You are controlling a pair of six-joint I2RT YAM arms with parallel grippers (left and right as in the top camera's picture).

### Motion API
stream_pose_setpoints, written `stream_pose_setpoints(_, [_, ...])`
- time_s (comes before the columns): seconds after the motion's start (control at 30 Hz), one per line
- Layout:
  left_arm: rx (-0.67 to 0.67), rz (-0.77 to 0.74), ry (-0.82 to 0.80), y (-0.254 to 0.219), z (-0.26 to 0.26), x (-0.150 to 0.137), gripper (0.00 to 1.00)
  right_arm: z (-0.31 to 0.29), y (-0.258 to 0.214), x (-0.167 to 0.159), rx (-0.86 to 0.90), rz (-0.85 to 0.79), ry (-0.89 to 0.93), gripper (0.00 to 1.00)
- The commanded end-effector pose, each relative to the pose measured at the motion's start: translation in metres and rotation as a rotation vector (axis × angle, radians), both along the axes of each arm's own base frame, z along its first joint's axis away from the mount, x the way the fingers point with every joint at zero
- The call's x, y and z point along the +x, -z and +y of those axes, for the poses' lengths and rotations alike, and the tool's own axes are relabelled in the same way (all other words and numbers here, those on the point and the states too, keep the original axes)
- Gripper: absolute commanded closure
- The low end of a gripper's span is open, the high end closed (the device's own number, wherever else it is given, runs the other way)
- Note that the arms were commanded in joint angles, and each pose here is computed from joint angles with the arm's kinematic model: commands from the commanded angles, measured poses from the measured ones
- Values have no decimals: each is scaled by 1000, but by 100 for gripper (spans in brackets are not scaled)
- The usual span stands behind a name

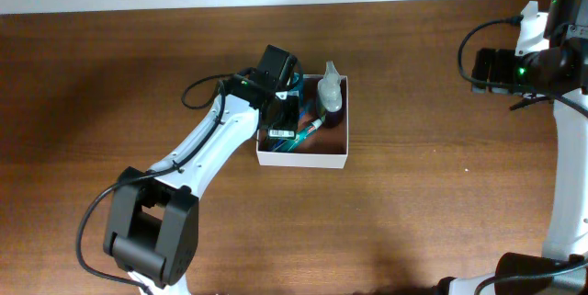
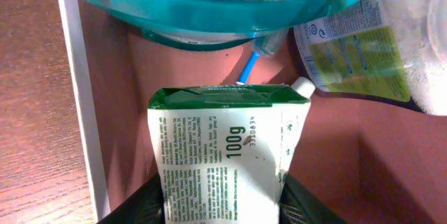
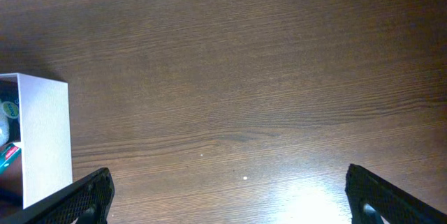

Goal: Pack container
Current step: 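Lower the soap bar into the box front and release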

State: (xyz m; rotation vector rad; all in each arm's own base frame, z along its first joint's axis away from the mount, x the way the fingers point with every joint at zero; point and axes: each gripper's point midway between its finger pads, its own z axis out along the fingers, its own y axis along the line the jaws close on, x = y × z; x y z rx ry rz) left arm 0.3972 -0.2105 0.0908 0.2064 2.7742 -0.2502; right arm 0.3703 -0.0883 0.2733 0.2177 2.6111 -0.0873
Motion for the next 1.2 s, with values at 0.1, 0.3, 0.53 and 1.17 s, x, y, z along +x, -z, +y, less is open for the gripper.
stream_pose_setpoints(0.1, [-17, -13, -12, -14, 3, -6, 54, 0, -2, 1, 7, -7, 6, 2])
stream_pose_setpoints(0.3, [-11, -3, -12, -13, 4, -8, 54, 0, -2, 1, 7, -7, 6, 1])
stream_pose_setpoints(0.53, [-9, 0, -12, -12, 5, -9, 53, 0, -2, 1, 7, -7, 6, 1])
stream_pose_setpoints(1.17, [-21, -23, -12, -17, 2, -4, 42, 0, -2, 1, 7, -7, 6, 1])
